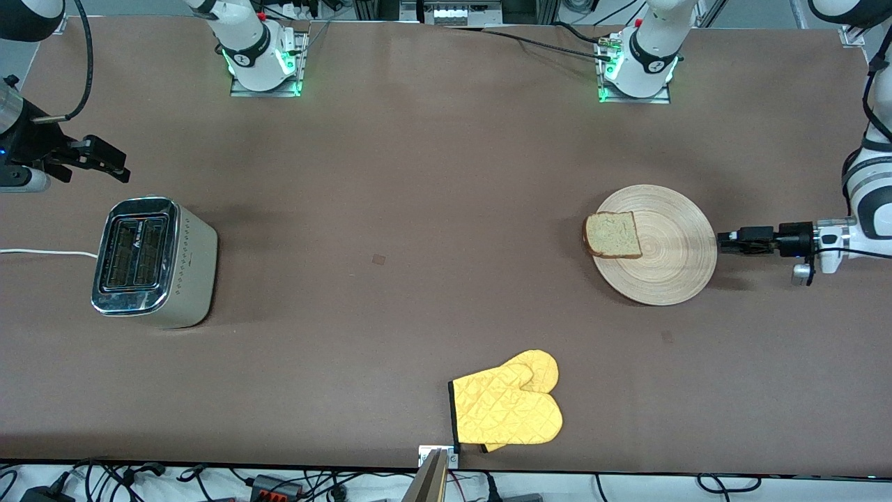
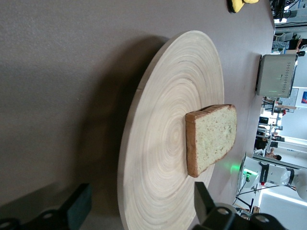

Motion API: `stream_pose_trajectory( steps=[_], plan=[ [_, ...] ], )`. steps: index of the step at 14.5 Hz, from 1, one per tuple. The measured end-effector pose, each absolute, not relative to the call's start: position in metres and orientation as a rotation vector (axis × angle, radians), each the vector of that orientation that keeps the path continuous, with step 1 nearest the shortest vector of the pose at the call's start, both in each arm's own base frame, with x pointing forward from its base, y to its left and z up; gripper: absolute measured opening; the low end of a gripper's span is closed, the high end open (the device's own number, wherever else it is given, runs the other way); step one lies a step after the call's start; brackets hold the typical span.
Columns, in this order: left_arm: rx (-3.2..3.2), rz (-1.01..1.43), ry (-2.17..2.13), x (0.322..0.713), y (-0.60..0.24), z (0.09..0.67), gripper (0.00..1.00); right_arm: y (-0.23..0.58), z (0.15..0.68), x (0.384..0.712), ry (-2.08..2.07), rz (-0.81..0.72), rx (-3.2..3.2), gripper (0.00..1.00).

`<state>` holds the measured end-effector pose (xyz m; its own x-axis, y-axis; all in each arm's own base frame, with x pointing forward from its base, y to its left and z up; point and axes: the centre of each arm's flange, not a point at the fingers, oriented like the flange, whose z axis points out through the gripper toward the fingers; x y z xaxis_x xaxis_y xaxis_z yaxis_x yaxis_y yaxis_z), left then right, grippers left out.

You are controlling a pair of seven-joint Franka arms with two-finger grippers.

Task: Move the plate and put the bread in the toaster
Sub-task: 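Reach the left gripper to the plate rim while the right gripper approaches the toaster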

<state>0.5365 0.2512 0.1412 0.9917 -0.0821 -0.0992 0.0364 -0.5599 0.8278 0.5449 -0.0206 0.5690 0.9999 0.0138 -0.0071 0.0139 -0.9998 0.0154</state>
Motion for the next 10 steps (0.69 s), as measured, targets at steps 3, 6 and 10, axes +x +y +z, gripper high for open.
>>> stream_pose_trajectory(
  steps=[3,6,10],
  plan=[
    [2.150,-0.141,-0.071,0.535,0.248,0.129,0.66,-0.020,0.569,0.545,0.022,-0.010,3.126,1.00],
    [2.144,-0.133,-0.093,0.534,0.247,0.126,0.38,-0.020,0.569,0.546,0.023,-0.005,3.126,1.00],
    [2.135,-0.120,-0.127,0.533,0.246,0.124,0.23,-0.018,0.567,0.547,0.029,-0.008,3.126,1.00]
  ],
)
